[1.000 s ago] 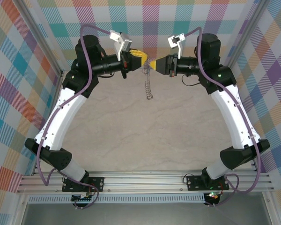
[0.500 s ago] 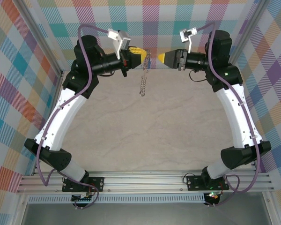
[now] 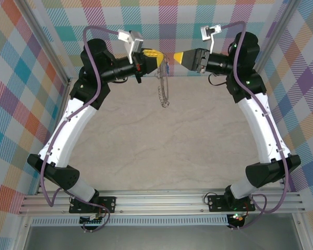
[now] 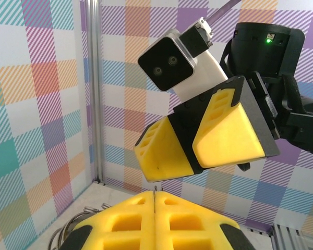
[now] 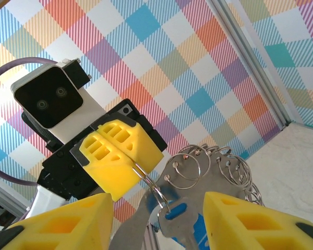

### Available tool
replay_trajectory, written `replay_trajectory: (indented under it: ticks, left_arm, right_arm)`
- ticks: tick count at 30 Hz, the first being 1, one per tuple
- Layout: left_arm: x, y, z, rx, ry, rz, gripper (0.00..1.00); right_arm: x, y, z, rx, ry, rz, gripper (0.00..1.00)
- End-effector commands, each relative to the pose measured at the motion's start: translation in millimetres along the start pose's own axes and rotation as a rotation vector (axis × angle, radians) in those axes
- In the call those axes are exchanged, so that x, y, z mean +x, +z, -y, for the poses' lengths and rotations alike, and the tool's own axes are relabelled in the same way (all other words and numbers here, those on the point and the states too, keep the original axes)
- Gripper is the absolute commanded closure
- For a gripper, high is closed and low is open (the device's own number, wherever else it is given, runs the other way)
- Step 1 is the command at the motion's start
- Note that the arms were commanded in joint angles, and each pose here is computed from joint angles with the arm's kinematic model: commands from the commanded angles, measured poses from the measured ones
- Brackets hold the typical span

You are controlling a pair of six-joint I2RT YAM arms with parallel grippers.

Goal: Put the keys on the keyring

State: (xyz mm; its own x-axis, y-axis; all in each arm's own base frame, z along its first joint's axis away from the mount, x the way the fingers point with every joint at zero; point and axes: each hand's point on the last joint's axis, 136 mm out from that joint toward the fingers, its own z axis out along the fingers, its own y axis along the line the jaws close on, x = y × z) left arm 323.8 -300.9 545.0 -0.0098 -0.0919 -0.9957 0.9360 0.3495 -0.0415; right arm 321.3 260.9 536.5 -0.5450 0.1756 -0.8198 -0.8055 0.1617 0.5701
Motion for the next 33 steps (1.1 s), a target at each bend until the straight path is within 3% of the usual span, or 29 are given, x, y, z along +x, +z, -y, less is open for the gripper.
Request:
replay_trajectory:
  ticks: [1, 9, 17, 27, 33]
  left_arm:
    - [-19, 0, 11, 0.036, 0.032, 0.059, 1.00]
    - [-17, 0, 11, 0.039, 0.026, 0.055, 1.00]
    - [-16, -1, 10, 0.033, 0.027, 0.054, 1.00]
    - [-13, 3, 7, 0.030, 0.022, 0.054, 1.00]
    - [-12, 5, 4, 0.031, 0.014, 0.055, 1.00]
  right_arm:
    - [-1, 9, -7, -0.054, -0.015, -0.001, 0.51]
    - [2, 23, -4, -0.082, -0.002, -0.020, 0.53]
    - [2, 25, -4, -0.095, 0.001, -0.023, 0.72]
    - [4, 26, -7, -0.126, 0.006, -0.040, 0.77]
    - [3, 27, -9, -0.139, 0.003, -0.045, 0.92]
